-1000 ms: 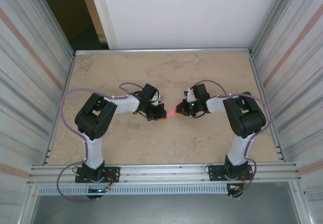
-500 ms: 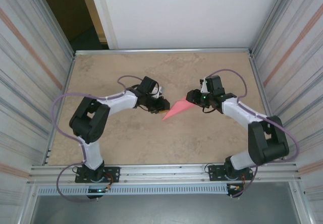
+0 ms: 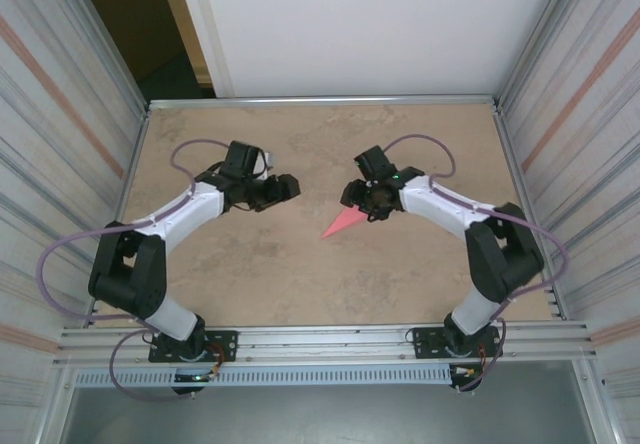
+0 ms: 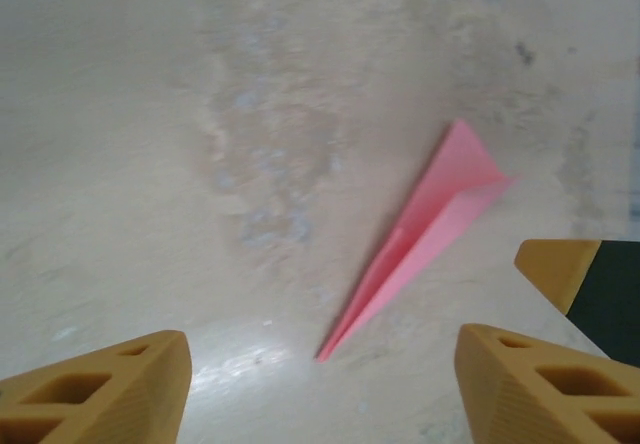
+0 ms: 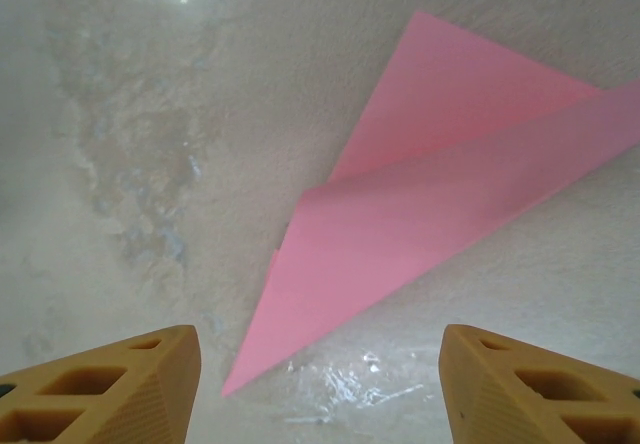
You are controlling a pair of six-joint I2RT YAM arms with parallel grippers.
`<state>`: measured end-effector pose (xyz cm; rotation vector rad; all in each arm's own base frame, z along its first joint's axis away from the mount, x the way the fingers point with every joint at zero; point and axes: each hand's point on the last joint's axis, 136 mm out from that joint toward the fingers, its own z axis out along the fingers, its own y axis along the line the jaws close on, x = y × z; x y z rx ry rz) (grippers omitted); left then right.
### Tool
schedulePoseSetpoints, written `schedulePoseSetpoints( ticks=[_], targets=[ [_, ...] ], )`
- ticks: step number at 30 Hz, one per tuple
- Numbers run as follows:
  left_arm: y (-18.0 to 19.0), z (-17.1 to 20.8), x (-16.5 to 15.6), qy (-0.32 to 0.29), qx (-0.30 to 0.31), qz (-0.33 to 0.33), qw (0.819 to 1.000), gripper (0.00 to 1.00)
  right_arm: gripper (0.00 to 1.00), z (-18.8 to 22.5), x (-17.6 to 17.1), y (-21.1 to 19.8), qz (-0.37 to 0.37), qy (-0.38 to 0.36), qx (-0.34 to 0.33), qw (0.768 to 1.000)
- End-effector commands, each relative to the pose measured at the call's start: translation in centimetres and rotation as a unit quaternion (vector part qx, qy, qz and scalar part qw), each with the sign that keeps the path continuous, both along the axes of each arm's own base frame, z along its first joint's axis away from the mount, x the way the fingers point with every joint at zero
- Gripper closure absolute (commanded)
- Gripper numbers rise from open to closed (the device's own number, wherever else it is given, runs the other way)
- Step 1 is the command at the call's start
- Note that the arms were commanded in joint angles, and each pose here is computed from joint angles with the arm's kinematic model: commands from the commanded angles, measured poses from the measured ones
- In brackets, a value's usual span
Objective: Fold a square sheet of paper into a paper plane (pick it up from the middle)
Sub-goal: Turn over a paper plane at the center of the table.
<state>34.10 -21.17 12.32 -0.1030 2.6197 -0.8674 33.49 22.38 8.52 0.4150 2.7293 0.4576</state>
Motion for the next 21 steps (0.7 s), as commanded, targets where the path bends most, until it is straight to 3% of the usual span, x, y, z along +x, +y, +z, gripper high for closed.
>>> schedulePoseSetpoints(
  ticks=[1,10,21],
  targets=[
    [2.4,0.0,-0.5,-0.023,0.051,0.012,0.998,0.25,0.35,-1.1,0.3,-1.0,-0.059,0.022,-0.070,0.996],
    [3.5,-1.5,-1.5,-0.019,0.073,0.002,0.997,0.21,0.30,-2.5,1.0,-1.5,-0.116,0.051,-0.163,0.978],
    [3.5,-2.3,-1.9,-0.010,0.067,-0.010,0.998,0.20,0.28,-4.0,1.5,-0.7,-0.125,0.088,-0.186,0.971]
  ],
)
